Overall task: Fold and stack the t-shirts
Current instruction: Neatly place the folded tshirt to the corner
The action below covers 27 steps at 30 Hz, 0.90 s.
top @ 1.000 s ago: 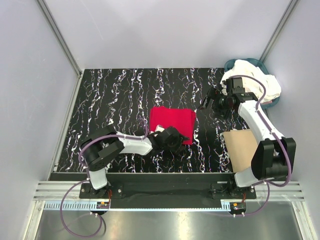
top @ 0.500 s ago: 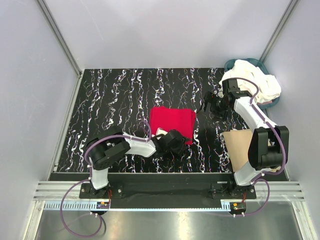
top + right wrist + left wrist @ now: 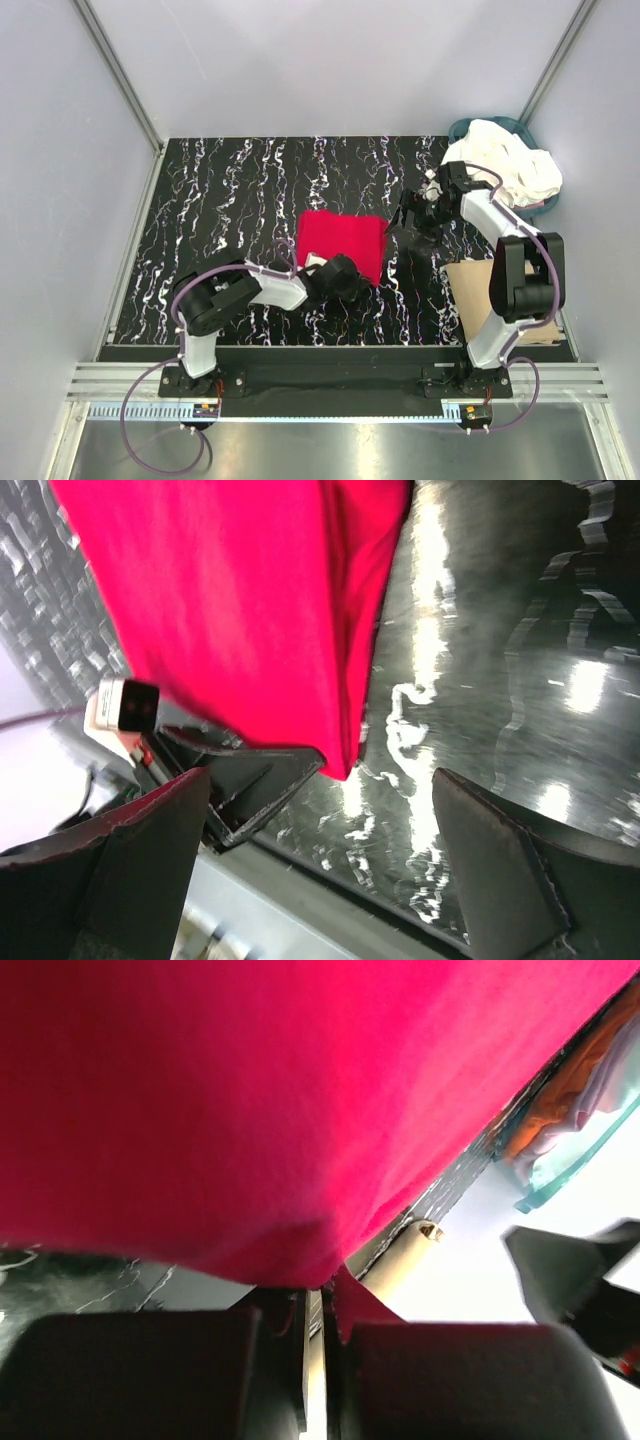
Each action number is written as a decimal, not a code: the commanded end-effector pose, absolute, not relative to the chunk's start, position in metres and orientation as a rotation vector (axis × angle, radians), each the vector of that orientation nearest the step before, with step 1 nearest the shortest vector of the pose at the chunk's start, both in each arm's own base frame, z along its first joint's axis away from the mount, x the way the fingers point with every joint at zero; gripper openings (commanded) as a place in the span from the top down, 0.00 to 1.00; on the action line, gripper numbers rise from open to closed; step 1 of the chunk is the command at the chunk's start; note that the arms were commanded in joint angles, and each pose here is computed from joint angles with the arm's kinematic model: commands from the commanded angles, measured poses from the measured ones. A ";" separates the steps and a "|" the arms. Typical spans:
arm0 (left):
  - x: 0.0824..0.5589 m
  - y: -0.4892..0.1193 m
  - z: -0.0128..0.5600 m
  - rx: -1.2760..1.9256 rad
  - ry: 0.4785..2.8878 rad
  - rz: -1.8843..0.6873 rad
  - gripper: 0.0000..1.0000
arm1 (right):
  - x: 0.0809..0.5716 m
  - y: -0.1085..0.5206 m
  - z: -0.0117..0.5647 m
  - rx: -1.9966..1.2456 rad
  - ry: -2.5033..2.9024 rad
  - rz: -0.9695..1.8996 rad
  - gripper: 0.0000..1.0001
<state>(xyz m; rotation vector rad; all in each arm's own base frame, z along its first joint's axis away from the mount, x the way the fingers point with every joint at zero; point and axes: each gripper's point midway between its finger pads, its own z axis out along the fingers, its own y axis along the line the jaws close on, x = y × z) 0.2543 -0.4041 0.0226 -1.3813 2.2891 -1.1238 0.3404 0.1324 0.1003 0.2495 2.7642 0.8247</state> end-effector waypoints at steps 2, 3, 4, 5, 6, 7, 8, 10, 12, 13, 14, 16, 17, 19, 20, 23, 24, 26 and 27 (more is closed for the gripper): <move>0.258 -0.403 0.070 -1.305 2.257 -1.287 1.00 | 0.347 0.157 0.110 0.170 2.721 1.086 0.01; 0.253 -0.400 0.076 -1.309 2.262 -1.316 1.00 | 0.345 0.160 0.109 0.162 2.717 1.122 0.03; 0.252 -0.400 0.080 -1.309 2.261 -1.335 1.00 | 0.347 0.161 0.104 0.163 2.717 1.130 0.03; 0.251 -0.399 0.083 -1.304 2.264 -1.346 1.00 | 0.348 0.163 0.103 0.165 2.717 1.145 0.03; 0.250 -0.397 0.090 -1.284 2.264 -1.365 1.00 | 0.347 0.164 0.100 0.169 2.721 1.166 0.04; 0.250 -0.396 0.093 -1.282 2.259 -1.372 1.00 | 0.347 0.169 0.096 0.173 2.720 1.222 0.05; 0.249 -0.395 0.095 -1.276 2.259 -1.372 1.00 | 0.347 0.171 0.095 0.191 2.721 1.251 0.05; 0.249 -0.393 0.103 -1.264 2.256 -1.385 1.00 | 0.346 0.174 0.086 0.205 2.721 1.283 0.06; 0.247 -0.392 0.106 -1.256 2.259 -1.391 1.00 | 0.344 0.175 0.079 0.232 2.728 1.299 0.06; 0.248 -0.391 0.107 -1.257 2.257 -1.394 1.00 | 0.344 0.176 0.075 0.238 2.729 1.316 0.06; 0.247 -0.390 0.106 -1.259 2.258 -1.395 1.00 | 0.343 0.177 0.073 0.260 2.736 1.331 0.06; 0.248 -0.389 0.108 -1.259 2.249 -1.403 1.00 | 0.339 0.175 0.067 0.304 2.761 1.304 0.07; 0.248 -0.388 0.109 -1.259 2.247 -1.405 1.00 | 0.334 0.174 0.062 0.331 2.778 1.287 0.08; 0.246 -0.389 0.108 -1.253 2.258 -1.407 1.00 | 0.332 0.172 0.057 0.357 2.786 1.262 0.08; 0.247 -0.389 0.110 -1.253 2.255 -1.413 1.00 | 0.331 0.172 0.055 0.369 2.791 1.267 0.09; 0.245 -0.390 0.109 -1.243 2.268 -1.418 1.00 | 0.329 0.174 0.047 0.398 2.799 1.302 0.10; 0.244 -0.391 0.111 -1.240 2.270 -1.425 1.00 | 0.329 0.175 0.044 0.404 2.797 1.312 0.11; 0.245 -0.391 0.113 -1.237 2.266 -1.429 1.00 | 0.333 0.177 0.041 0.423 2.788 1.330 0.11; 0.245 -0.390 0.113 -1.236 2.262 -1.429 1.00 | 0.335 0.178 0.040 0.427 2.783 1.336 0.12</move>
